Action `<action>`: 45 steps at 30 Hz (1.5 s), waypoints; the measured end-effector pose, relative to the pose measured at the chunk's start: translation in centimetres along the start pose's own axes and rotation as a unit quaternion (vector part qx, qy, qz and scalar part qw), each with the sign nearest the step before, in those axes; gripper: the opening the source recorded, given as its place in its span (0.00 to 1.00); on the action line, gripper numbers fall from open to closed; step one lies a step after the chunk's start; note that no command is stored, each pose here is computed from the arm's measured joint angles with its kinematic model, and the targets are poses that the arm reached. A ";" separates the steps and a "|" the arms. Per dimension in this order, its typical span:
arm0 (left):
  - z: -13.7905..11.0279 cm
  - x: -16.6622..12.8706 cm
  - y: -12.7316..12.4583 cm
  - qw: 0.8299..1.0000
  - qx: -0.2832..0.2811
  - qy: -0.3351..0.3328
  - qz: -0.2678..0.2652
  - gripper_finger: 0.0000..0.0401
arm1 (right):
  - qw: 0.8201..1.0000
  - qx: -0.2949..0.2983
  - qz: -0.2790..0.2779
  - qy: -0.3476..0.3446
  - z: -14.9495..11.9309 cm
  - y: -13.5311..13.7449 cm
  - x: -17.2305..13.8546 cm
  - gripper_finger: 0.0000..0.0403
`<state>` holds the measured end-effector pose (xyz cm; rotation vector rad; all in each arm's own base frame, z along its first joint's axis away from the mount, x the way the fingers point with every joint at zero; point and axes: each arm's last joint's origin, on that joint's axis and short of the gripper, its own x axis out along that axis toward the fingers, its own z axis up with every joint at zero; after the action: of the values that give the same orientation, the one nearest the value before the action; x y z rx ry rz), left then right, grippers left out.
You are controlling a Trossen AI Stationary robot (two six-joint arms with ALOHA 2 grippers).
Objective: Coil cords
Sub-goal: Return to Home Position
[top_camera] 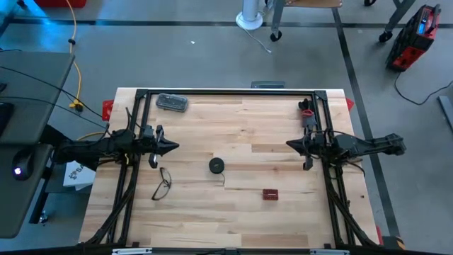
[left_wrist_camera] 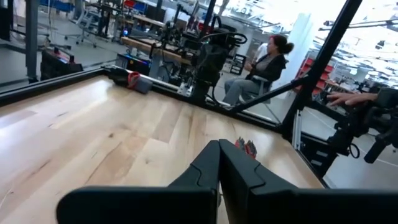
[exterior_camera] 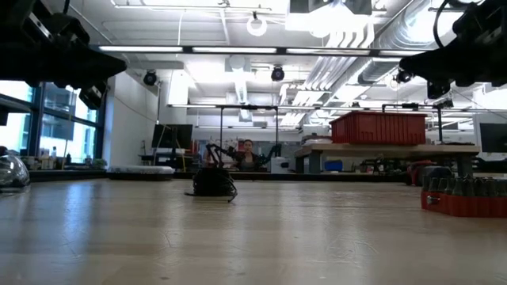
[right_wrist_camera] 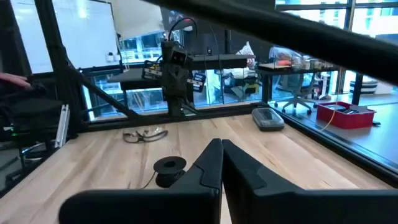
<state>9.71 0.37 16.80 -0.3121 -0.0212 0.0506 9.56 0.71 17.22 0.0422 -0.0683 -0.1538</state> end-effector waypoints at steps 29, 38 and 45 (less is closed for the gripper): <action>0.0 0.0 0.0 1.000 0.000 0.001 0.001 0.00 | 1.000 -0.002 0.008 0.008 -0.2 0.2 0.1 0.00; 0.0 0.0 0.0 1.000 0.000 0.001 0.001 0.00 | 1.000 -0.002 0.008 0.008 -0.2 0.2 0.1 0.00; 0.0 0.0 0.0 1.000 0.000 0.001 0.001 0.00 | 1.000 -0.002 0.008 0.008 -0.2 0.2 0.1 0.00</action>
<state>9.73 0.38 16.76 -0.3117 -0.0186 0.0526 9.68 0.88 17.08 0.0384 -0.0518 -0.1386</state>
